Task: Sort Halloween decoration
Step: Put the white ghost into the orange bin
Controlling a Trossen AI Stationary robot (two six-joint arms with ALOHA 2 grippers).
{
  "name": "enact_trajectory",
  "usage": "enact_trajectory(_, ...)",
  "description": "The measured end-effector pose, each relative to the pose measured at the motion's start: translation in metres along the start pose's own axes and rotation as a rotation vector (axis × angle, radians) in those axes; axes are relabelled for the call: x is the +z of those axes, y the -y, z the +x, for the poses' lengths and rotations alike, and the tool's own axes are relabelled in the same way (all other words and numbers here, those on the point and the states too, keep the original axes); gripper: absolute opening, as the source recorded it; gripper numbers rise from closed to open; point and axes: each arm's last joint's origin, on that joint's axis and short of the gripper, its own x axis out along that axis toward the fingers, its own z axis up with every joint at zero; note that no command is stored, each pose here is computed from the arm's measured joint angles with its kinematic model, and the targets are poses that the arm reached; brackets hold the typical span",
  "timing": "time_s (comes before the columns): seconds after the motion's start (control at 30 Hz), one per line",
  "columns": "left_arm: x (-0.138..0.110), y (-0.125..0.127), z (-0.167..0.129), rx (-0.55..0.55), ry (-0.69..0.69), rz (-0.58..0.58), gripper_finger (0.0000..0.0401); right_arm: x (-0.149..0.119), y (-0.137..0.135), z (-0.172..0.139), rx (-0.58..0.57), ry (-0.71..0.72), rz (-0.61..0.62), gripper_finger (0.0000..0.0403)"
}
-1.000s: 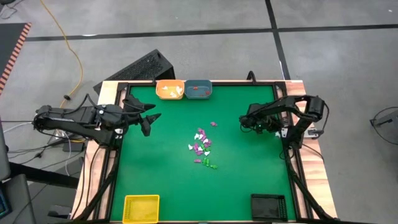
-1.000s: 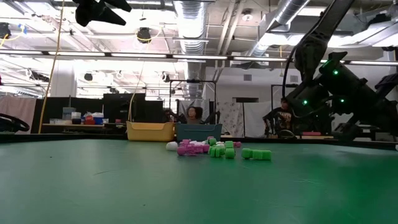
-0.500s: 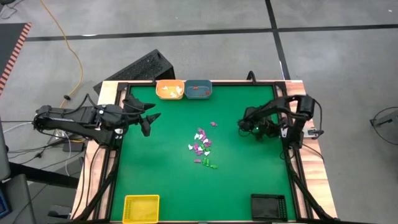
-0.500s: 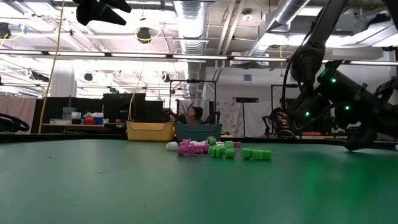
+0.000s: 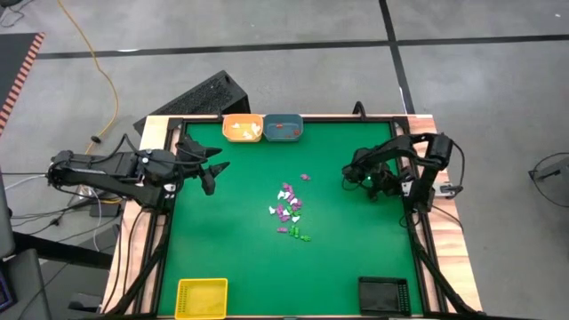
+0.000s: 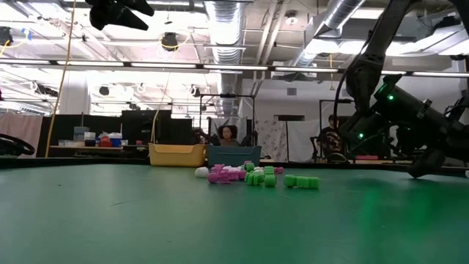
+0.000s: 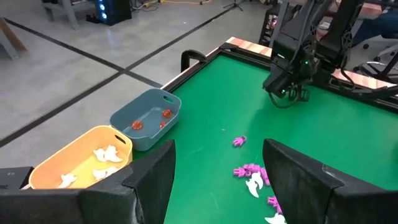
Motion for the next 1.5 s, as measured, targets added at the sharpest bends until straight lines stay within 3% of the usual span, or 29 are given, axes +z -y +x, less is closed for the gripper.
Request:
enact_trajectory(0.13, 0.0, 0.0, 0.0, 0.0, 0.001, 0.0, 0.0231, 0.001, 0.0, -0.001, -0.043, 0.022, 0.036, 0.0)
enact_trajectory(0.37, 0.0, 0.0, 0.0, 0.0, 0.001, 0.026, 0.0231, 0.003, -0.007, -0.01, -0.036, 0.108, -0.038, 0.0)
enact_trajectory(0.47, 0.0, 0.0, 0.0, 0.0, 0.001, 0.017, 0.0231, 0.008, -0.015, -0.016, 0.039, 0.192, 0.01, 0.0)
enact_trajectory(0.63, 0.0, 0.0, 0.0, 0.0, 0.001, 0.012, 0.0231, 0.007, -0.02, -0.026, 0.063, 0.223, -0.011, 0.0)
enact_trajectory(0.8, 0.0, 0.0, 0.0, 0.001, 0.001, 0.01, 0.0231, -0.002, -0.034, -0.059, 0.118, 0.348, -0.091, 0.0)
enact_trajectory(0.9, 0.0, 0.0, 0.0, 0.007, 0.003, 0.006, 0.0231, -0.016, -0.033, -0.076, 0.058, 0.4, -0.057, 0.0)
enact_trajectory(1.1, 0.001, 0.0, 0.0, 0.007, 0.007, 0.0, 0.0231, -0.021, -0.022, -0.058, -0.056, 0.319, 0.006, 0.0)
enact_trajectory(1.5, 0.001, 0.0, 0.0, 0.006, 0.009, -0.003, 0.0231, -0.021, -0.017, -0.023, -0.073, 0.212, 0.069, 0.0)
